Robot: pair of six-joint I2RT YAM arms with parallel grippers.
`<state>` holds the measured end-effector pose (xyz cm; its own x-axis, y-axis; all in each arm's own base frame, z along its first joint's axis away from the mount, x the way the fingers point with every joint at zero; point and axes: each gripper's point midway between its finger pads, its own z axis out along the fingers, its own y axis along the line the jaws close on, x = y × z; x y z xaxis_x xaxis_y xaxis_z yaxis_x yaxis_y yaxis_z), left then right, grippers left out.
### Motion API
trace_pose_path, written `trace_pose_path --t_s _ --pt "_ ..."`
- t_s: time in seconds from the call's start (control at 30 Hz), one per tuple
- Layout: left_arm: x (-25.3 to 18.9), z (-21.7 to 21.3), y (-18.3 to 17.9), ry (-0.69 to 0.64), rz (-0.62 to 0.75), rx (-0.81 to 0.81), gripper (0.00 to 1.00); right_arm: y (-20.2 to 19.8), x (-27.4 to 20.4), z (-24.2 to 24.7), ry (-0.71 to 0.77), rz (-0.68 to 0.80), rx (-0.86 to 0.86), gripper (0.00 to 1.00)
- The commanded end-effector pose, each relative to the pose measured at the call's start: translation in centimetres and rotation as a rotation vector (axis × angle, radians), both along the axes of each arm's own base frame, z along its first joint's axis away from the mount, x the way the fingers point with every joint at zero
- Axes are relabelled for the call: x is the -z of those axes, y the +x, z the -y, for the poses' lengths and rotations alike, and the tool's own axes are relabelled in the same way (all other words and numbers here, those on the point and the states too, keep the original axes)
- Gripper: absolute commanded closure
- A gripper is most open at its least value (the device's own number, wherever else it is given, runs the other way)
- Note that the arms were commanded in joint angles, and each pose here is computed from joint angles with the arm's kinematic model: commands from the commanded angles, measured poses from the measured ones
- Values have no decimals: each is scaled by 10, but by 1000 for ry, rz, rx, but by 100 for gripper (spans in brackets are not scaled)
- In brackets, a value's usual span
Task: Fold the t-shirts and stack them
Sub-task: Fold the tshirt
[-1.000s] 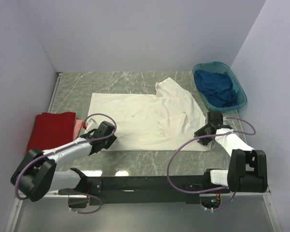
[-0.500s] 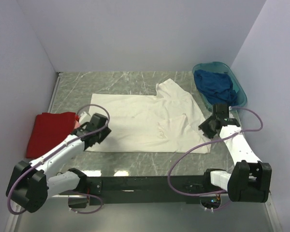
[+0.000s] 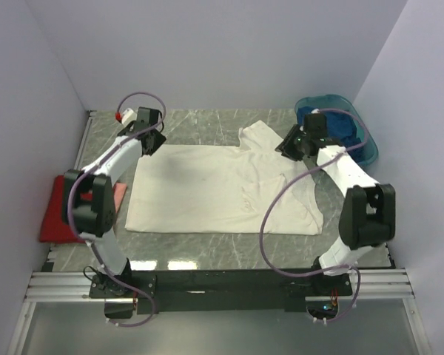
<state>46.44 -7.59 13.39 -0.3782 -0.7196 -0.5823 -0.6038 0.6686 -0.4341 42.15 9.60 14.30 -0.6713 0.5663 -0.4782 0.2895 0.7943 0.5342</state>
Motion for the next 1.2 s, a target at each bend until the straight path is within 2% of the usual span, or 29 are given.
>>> trace_pose_path --t_s 0.0,0.17,0.47,1.03,1.17 --pt "11 -32 26 107 -72 -34 60 33 -21 -17 -37 106 -94 60" --pt "34 -54 62 194 -141 -60 61 61 -14 -16 -89 122 -123 61" --pt "62 -69 85 251 -205 -62 62 88 -8 -24 -82 133 -159 61" --pt "101 -81 88 288 -299 -106 61 94 6 -28 -83 112 -188 61" --pt "108 -82 86 287 -317 -104 64 95 9 -29 -82 106 -191 61"
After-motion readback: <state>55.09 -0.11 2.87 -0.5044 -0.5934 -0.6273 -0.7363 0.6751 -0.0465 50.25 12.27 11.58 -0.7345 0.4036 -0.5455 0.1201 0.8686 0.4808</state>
